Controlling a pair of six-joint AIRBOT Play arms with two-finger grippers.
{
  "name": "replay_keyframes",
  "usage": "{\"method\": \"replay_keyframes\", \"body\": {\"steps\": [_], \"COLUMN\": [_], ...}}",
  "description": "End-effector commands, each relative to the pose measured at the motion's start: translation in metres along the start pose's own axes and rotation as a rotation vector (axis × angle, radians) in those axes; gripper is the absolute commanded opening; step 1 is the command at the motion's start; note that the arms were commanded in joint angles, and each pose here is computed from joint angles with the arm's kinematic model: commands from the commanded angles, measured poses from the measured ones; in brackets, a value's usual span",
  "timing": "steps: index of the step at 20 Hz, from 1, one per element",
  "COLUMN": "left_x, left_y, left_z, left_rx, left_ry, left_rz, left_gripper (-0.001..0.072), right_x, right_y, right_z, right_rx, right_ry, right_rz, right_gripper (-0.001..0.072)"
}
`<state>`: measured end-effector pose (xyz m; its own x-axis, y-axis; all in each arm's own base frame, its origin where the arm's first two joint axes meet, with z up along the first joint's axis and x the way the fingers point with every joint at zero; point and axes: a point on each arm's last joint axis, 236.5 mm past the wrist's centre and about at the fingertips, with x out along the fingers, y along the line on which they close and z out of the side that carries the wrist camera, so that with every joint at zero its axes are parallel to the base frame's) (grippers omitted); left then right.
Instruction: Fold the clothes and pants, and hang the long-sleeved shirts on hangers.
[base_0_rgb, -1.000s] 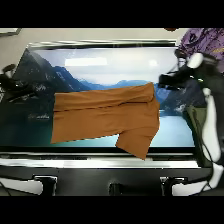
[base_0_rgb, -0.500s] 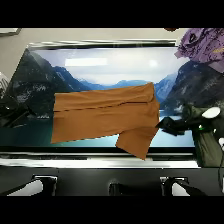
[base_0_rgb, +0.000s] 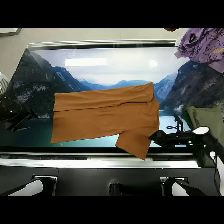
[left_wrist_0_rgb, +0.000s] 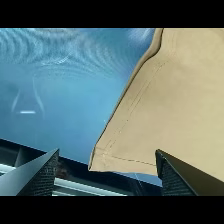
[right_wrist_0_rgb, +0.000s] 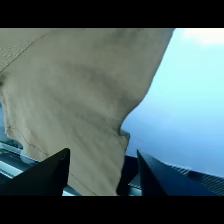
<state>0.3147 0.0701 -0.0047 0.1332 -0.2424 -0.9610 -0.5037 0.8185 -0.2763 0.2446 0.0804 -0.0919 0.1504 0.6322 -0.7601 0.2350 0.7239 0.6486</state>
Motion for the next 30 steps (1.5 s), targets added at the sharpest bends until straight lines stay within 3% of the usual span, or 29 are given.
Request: {"method": "replay_keyframes", "body": {"steps": [1, 6, 8, 10, 11, 15, 19, 30], "left_x": [0.0, 0.0, 0.0, -0.001, -0.002, 0.015, 0.044, 0.093], "left_y": [0.0, -0.008, -0.011, -0.02, -0.021, 0.008, -0.014, 0.007], "left_z": [0.0, -0.007, -0.009, -0.009, -0.009, -0.021, -0.044, -0.084], "left_rx": [0.0, -0.009, -0.019, -0.007, 0.009, -0.069, -0.09, -0.13], "left_ry": [0.001, 0.029, 0.036, 0.037, 0.03, -0.038, -0.015, 0.136], "left_rz": [-0.001, -0.033, -0.047, -0.084, -0.089, -0.112, -0.379, -0.335], "left_gripper": [0.0704, 0.0704, 0.0704, 0.0704, 0.0704, 0.0704, 0.0703, 0.0703], "right_x": [0.008, 0.02, 0.025, 0.027, 0.026, 0.026, 0.025, 0.024], "right_y": [-0.001, -0.008, -0.006, 0.001, 0.002, 0.008, 0.011, 0.016], "right_z": [0.008, 0.004, -0.002, -0.006, -0.007, -0.009, -0.012, -0.014], "right_rx": [0.013, 0.059, 0.075, 0.064, 0.059, 0.071, 0.093, 0.144], "right_ry": [-0.073, -0.061, -0.024, -0.004, 0.0, 0.009, 0.024, 0.039], "right_rz": [0.027, 0.038, 0.07, 0.104, 0.107, 0.135, 0.147, 0.163], "right_gripper": [0.048, 0.0478, 0.0325, 0.0075, 0.0028, 0.0027, 0.0027, 0.0027]}}
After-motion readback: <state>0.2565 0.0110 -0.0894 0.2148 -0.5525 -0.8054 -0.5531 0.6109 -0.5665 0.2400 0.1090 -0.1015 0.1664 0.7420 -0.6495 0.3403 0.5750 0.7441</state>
